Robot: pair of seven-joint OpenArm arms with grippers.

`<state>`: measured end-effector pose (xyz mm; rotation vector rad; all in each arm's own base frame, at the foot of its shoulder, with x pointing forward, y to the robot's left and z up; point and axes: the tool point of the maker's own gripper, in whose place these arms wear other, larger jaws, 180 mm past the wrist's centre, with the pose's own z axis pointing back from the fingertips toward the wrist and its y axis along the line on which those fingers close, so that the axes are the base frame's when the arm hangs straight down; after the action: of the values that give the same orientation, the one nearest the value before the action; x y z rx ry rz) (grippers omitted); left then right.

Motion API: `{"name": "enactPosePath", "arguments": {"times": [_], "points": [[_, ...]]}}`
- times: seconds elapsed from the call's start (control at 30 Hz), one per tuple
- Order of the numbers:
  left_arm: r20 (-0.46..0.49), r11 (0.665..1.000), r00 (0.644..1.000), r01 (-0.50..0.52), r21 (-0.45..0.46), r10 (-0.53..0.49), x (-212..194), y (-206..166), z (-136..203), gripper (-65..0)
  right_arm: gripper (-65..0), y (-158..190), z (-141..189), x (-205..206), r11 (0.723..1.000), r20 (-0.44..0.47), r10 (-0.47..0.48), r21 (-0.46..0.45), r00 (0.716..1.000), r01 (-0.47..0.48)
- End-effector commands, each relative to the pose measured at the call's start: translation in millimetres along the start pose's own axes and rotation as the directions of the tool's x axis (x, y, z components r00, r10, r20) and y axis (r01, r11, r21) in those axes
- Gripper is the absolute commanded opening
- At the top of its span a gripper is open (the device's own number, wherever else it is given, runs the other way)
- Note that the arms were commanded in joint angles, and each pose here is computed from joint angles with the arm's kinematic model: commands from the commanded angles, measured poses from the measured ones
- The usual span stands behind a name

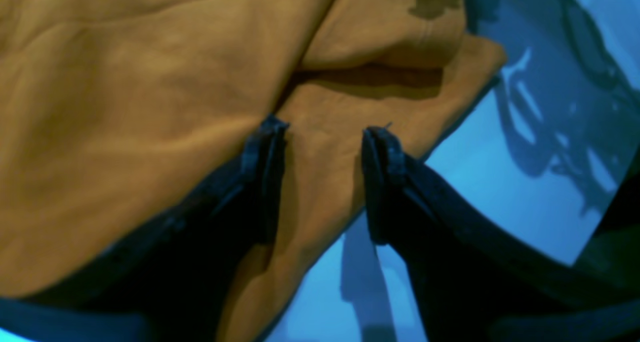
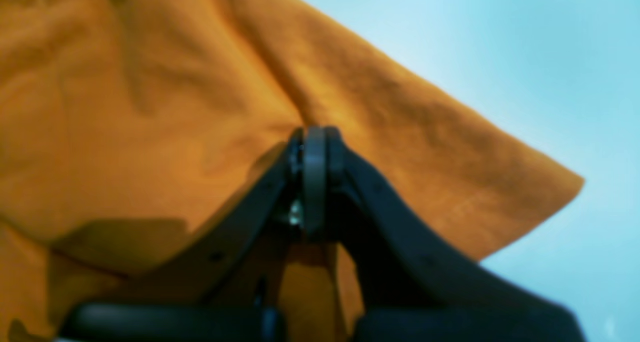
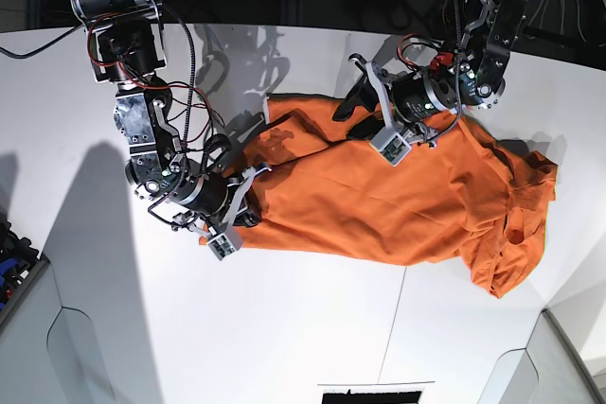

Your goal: Layout the t-shirt on the table in an organized manner, then fold the t-shirt properly

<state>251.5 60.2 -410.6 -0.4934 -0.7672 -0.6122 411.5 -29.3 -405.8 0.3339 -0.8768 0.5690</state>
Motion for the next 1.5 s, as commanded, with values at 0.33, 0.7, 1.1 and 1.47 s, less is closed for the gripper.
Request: {"name": "enactPosePath", "arguments": {"times": [0.33, 0.7, 1.1, 1.47], "points": [[-0.175, 1.0, 0.984, 0.001, 0.001, -0.001, -58.2, -4.8, 19.3, -38.6, -65.0, -55.8, 22.2, 1.5, 0.99, -0.012, 0.069, -0.119, 0.998, -0.07], [-0.207, 0.988, 0.978, -0.047, -0.144, 0.017, -67.0, -28.5, 34.7, -38.6, -65.0, -95.3, 45.5, -8.3, 0.98, -0.028, 0.065, -0.185, 0.998, -0.069], [-0.051, 0.979, 0.997, 0.047, -0.197, -0.058, 1.8, -44.4, 54.8, -38.6, -65.0, -92.3, 86.1, 81.5, 0.985, 0.28, -0.126, -0.079, 0.952, 0.154], [0.148, 0.988, 0.982, 0.101, 0.12, -0.118, 69.1, 74.5, 76.0, -38.6, -65.0, -30.4, 32.9, 27.3, 0.992, 0.074, -0.121, 0.052, 0.99, 0.118]]}}
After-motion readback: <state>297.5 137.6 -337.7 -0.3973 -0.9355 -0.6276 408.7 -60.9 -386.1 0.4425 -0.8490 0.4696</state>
